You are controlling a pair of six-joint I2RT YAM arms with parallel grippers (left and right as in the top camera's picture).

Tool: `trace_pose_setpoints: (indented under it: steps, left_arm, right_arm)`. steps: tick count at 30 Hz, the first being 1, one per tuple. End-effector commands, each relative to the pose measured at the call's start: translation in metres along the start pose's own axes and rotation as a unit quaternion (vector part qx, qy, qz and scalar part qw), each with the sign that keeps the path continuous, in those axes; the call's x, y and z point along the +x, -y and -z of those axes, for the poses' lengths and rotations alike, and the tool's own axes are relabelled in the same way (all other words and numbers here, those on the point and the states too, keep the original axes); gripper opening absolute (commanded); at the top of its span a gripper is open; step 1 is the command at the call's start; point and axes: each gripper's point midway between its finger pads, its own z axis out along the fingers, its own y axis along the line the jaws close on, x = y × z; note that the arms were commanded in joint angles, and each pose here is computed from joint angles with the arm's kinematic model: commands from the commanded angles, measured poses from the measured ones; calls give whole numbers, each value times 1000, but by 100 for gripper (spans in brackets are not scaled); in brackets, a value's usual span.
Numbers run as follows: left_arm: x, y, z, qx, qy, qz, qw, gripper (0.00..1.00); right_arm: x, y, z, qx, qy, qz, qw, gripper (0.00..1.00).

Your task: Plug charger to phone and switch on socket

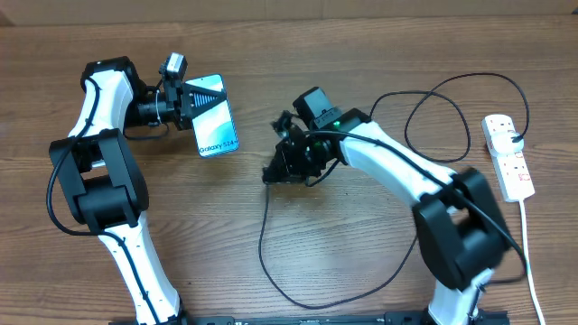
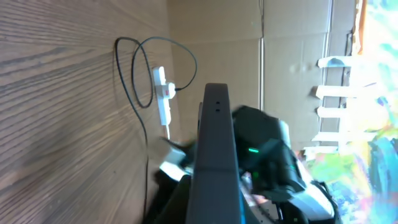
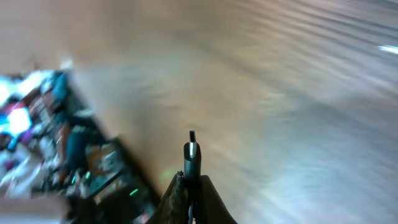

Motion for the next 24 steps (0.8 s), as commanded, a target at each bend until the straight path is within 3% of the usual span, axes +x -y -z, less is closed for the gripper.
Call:
trace_pose_setpoints:
  steps: [1,4,24]
  left_arm:
    - [-7,20,-1,28,20,-24,999,4]
    - [-7,20,-3,28,17,-19,999,4]
    - [-5,20,-8,30,8,92,995,4]
  right_arm:
    - [9,-49,18,-91,-5,85,992,4]
    - [9,-65,22,-135,-9,102,985,4]
    - [-12,-108,24,-200,19,97,975,4]
